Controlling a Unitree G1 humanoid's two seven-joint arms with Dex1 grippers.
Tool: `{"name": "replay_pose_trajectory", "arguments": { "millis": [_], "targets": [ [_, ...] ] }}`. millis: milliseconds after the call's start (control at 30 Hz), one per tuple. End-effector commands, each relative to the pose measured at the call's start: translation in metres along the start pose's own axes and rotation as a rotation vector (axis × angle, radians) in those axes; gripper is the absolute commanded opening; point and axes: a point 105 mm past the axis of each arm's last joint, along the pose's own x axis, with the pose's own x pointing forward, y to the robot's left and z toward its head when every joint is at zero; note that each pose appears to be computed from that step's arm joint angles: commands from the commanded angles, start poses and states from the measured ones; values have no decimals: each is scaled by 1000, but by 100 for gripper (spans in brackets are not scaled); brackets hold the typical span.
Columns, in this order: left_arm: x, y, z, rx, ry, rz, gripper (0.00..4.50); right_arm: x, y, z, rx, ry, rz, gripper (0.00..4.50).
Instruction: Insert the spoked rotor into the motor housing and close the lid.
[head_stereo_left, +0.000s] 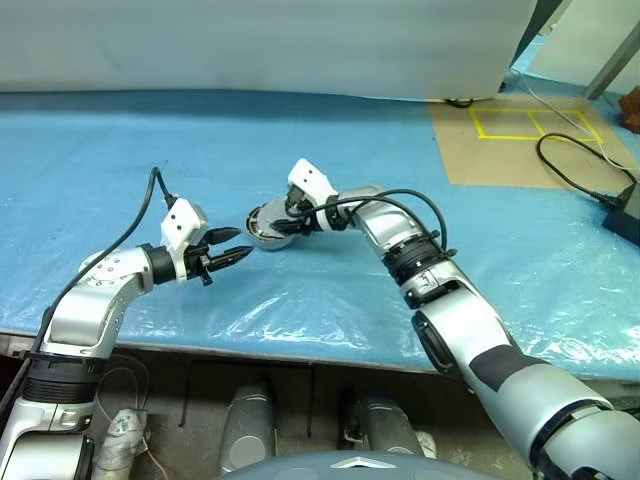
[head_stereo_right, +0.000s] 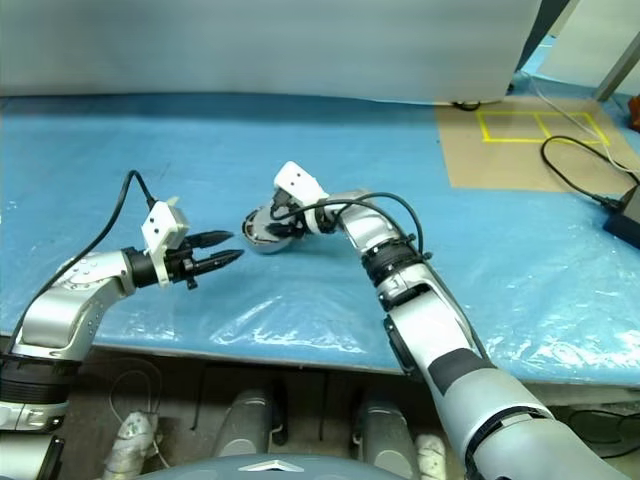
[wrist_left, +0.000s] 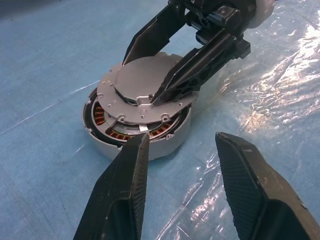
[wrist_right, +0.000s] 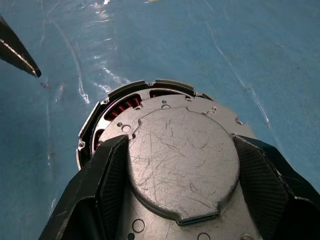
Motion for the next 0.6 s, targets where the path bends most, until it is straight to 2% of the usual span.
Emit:
{"name": "replay_pose_trajectory", "arguments": {
  "millis": [33, 167, 333, 467, 600],
  "targets": [
    [-5, 5, 10, 22, -31, 22, 220, -4, -6, 29, 26, -79, -36, 297],
    [-5, 7, 11, 24, -29, 30, 220, -2, -14, 31, 124, -97, -95, 297],
    [-5, 9, 10, 20, -26, 34, 220, 7, -19, 5, 148, -28, -169, 297],
    [-5, 10, 9, 15, -25, 37, 220, 18, -10, -9, 164, -4, -192, 297],
    [-5, 10, 8, 12, -24, 42, 220, 24, -8, -4, 254, -52, -217, 297]
  ]
}}
